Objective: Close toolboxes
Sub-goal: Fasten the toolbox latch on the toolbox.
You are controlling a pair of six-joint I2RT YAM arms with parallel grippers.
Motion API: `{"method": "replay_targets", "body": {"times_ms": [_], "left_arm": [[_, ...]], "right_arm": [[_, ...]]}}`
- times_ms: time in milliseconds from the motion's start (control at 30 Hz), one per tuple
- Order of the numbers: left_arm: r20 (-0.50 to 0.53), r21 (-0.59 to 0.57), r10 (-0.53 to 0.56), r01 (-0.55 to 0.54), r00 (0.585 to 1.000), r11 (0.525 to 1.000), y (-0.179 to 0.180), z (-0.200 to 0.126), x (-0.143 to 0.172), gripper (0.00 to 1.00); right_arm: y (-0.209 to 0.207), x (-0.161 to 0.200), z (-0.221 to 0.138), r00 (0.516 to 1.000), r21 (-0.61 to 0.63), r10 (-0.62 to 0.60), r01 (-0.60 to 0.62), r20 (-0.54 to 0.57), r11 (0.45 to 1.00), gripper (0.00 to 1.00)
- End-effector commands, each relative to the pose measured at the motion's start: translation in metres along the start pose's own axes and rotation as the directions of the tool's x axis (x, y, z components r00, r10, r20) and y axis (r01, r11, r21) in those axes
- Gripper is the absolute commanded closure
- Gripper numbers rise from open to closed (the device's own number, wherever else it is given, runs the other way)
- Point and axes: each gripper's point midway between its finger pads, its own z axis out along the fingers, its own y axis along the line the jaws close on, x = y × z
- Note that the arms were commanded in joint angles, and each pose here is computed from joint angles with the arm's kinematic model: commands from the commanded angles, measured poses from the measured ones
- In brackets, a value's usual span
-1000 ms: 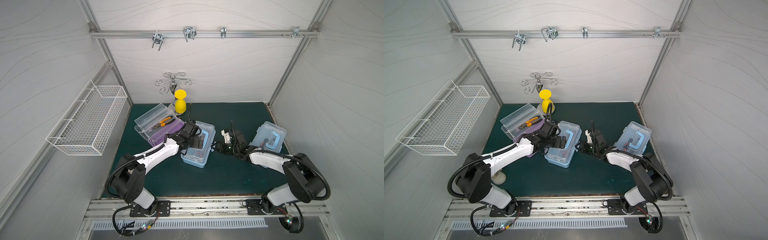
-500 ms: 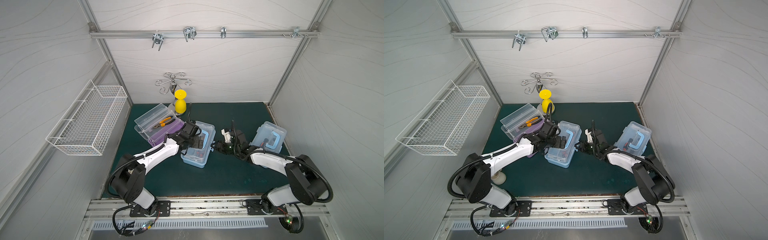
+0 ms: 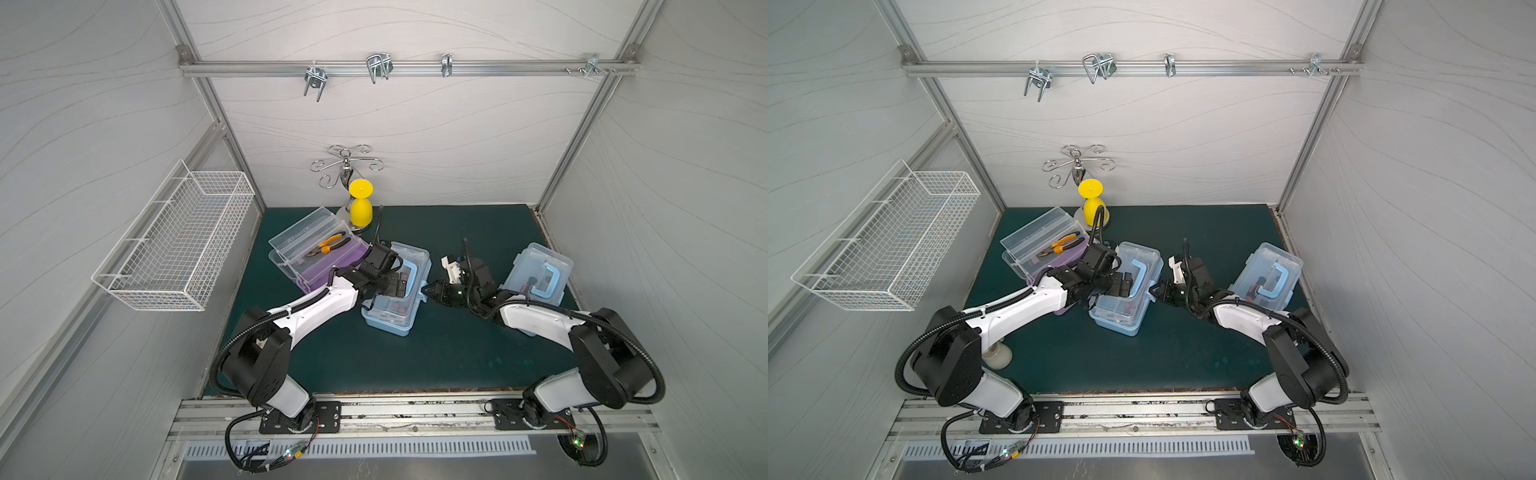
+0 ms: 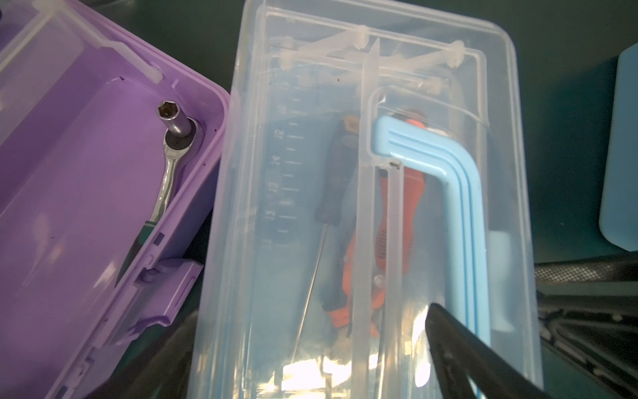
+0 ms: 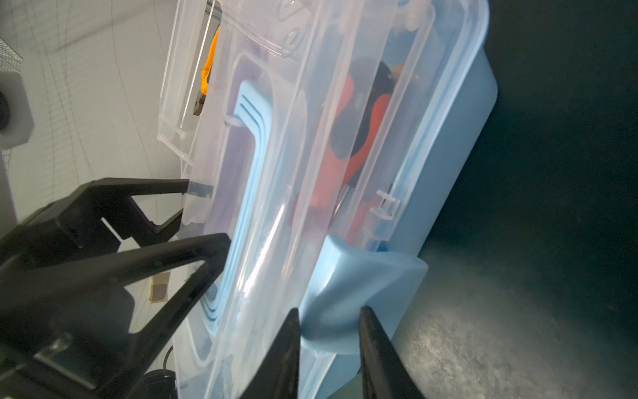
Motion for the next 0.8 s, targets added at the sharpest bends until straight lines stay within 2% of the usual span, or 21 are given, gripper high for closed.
{"method": "replay_targets", "body": {"times_ms": [0, 433, 767], "left_arm": [[-0.038, 0.005, 0.007, -0.007, 0.999, 1.000, -0.002, 0.004, 0.012, 0.02], [-0.038, 0.015, 0.004, -0.003, 0.999, 1.000, -0.003, 0.005, 0.011, 0.02], [-0.048, 0.031, -0.003, 0.005, 0.999, 0.999, -0.007, 0.010, 0.014, 0.02]], "right_arm": [[0.009, -0.003, 0.006, 1.000, -0.031, -0.012, 0.012, -0.010, 0.999, 0.72], [0.008, -0.001, 0.014, 0.999, -0.008, -0.022, 0.022, -0.031, 1.000, 0.75], [-0.007, 0.005, 0.019, 0.994, 0.130, -0.085, 0.093, -0.061, 0.987, 0.76]]}}
